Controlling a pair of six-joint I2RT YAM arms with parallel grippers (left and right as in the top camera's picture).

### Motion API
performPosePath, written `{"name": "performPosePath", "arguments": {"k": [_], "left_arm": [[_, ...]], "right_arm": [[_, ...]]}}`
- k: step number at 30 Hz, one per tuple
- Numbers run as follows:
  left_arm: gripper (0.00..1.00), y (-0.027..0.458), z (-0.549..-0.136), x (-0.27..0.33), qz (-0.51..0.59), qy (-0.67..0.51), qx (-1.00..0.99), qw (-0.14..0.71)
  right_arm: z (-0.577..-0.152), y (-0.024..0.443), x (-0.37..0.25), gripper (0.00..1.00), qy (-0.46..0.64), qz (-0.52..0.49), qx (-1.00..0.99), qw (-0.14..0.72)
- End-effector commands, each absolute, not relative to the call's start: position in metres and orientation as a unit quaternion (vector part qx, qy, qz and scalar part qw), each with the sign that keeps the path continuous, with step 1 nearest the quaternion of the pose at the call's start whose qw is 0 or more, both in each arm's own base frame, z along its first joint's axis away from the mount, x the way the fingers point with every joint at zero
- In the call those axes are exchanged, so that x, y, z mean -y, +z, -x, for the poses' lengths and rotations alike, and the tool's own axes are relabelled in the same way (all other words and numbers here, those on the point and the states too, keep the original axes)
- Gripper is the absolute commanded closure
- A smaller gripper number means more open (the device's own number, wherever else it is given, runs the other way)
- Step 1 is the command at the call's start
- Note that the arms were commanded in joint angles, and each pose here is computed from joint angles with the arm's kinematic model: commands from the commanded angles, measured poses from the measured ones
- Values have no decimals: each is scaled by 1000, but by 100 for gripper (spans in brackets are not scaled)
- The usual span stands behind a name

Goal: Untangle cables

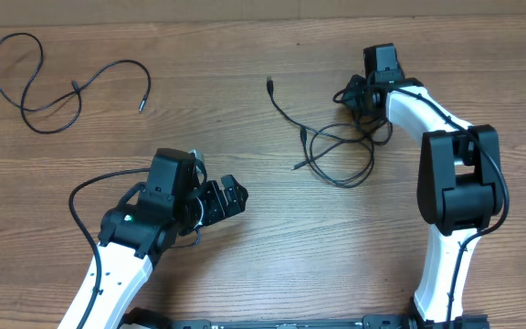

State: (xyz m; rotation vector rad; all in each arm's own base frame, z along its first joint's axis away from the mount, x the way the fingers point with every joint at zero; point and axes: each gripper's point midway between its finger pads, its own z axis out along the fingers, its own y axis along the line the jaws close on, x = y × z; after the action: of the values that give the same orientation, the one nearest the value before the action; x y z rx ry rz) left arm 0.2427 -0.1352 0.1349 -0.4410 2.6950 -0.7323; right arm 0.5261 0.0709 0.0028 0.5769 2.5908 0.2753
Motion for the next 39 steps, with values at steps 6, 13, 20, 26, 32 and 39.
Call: {"name": "performPosePath", "arguments": {"k": [6, 13, 20, 26, 32, 39], "left_arm": [[0, 135, -245, 135, 159, -253, -941, 161], [0, 142, -258, 136, 156, -258, -934, 192], [0, 152, -271, 140, 151, -274, -924, 222], [0, 167, -286, 146, 141, -296, -909, 259], [0, 188, -299, 159, 119, -336, -888, 292], [0, 209, -304, 176, 51, -373, -869, 323]], "right_arm": [[-516, 98, -104, 96, 182, -141, -945, 233], [-471, 219, -160, 96, 301, -28, -915, 267], [-416, 296, -179, 96, 319, 30, -895, 309], [-377, 322, -207, 96, 367, 108, -874, 300], [-360, 321, -223, 96, 390, 146, -866, 276], [-337, 340, -243, 96, 472, 185, -827, 242]]}}
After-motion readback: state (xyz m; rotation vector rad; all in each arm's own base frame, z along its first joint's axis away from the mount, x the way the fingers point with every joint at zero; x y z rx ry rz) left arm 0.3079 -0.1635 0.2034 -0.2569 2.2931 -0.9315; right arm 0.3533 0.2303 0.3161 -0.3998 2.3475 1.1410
